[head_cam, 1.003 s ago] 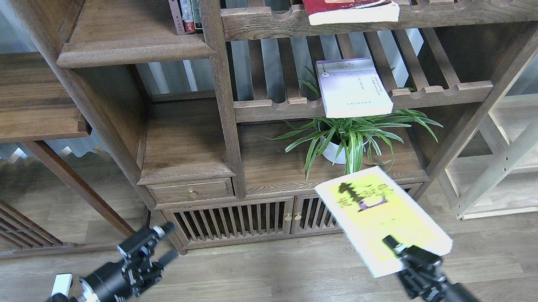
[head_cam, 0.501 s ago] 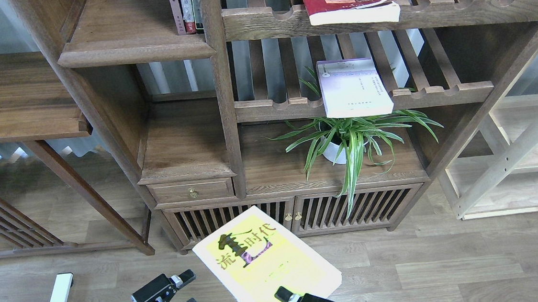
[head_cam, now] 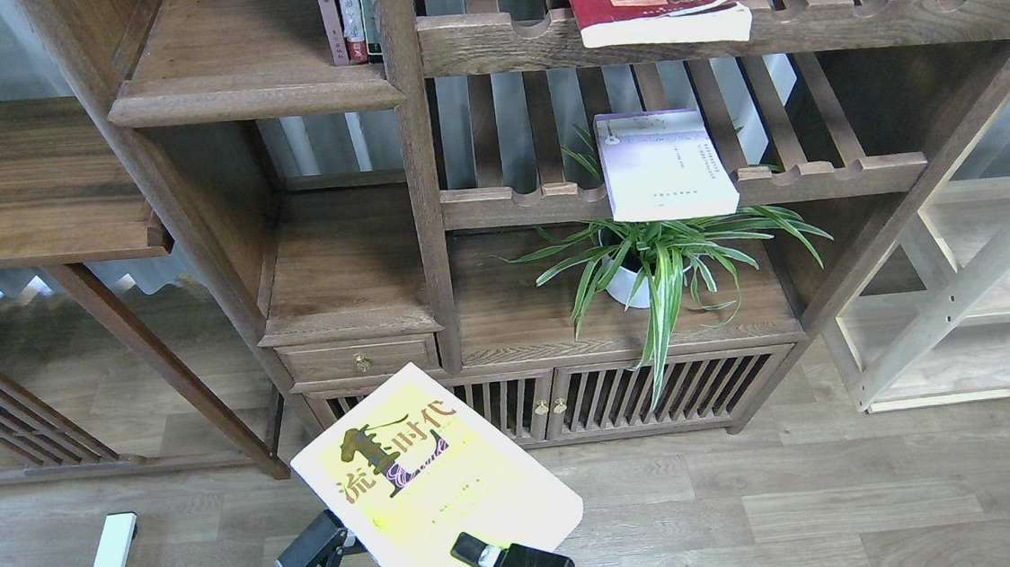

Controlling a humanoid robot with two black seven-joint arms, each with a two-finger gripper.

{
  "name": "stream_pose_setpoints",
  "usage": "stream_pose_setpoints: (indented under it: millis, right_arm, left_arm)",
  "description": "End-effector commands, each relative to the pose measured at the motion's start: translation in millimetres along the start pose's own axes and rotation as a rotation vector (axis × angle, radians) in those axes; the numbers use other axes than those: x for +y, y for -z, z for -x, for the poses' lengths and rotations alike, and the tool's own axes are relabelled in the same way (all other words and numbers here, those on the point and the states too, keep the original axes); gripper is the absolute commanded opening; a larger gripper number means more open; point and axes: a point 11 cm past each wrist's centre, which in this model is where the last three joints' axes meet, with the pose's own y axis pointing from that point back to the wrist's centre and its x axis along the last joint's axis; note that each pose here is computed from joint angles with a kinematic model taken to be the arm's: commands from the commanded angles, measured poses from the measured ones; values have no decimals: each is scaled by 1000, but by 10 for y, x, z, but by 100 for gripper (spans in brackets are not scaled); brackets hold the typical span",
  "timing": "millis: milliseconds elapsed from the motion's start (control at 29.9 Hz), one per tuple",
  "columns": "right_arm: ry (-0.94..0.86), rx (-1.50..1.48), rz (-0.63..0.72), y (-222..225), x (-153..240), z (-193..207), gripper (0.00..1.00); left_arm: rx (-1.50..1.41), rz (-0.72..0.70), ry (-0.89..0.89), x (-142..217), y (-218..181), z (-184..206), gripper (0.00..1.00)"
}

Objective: Organize books on shelf
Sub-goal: 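Lower the held book down toward the left gripper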

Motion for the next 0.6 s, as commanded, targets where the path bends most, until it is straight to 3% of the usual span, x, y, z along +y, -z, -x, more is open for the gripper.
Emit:
stream_pose_setpoints:
  millis: [0,134,334,568]
  right_arm:
    - [-7,-2,-9,23,16,-21,11]
    - [-44,-4,-100,318,146,-133,12]
    - [-3,-7,-225,858,164,-50,12]
    - [-24,-31,-193,681,176,-126,11]
  left_arm:
    - [-1,-14,35,-48,57,97,92]
    - [-26,-34,10,96,124,86,97]
    - [-49,15,-132,659,-18,-115,99]
    - [-56,19,-138,697,-47,-99,99]
